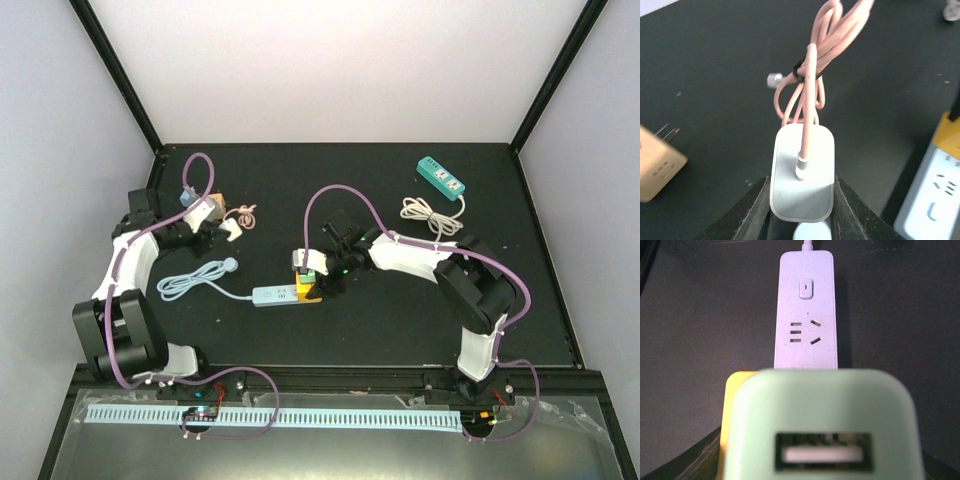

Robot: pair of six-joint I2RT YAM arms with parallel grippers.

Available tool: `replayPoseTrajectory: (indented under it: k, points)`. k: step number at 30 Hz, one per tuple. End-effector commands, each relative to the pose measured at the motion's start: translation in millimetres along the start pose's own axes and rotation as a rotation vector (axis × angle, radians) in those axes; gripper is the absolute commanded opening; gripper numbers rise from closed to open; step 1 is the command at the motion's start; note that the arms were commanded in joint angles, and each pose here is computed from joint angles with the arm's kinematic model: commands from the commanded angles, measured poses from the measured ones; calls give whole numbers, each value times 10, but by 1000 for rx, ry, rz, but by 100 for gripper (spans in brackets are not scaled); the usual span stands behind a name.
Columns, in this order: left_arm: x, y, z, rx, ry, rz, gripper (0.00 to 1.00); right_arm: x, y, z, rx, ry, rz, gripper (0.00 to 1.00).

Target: Pull the plug off the socket

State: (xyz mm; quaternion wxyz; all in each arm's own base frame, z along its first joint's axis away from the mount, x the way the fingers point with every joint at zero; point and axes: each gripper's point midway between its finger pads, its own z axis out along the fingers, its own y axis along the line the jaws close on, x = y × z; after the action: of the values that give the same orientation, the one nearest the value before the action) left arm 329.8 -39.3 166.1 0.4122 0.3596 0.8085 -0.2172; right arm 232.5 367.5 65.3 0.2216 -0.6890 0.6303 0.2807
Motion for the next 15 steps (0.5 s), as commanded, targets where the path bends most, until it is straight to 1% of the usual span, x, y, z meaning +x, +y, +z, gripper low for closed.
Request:
replayPoseTrajectory:
  k: [1,3,12,15]
  points:
    - [38,470,-63,-138,26,-90,14,494,-64,178,37,163,58,1]
    - [118,597,-42,-175,63,-98,14,492,-63,179,37,163,57,1]
    - [400,813,19,-246,167,-109,14,494,-64,177,38,162,57,1]
    - [467,803,66,-231,194,-76,14,495,-62,179,37,162,58,1]
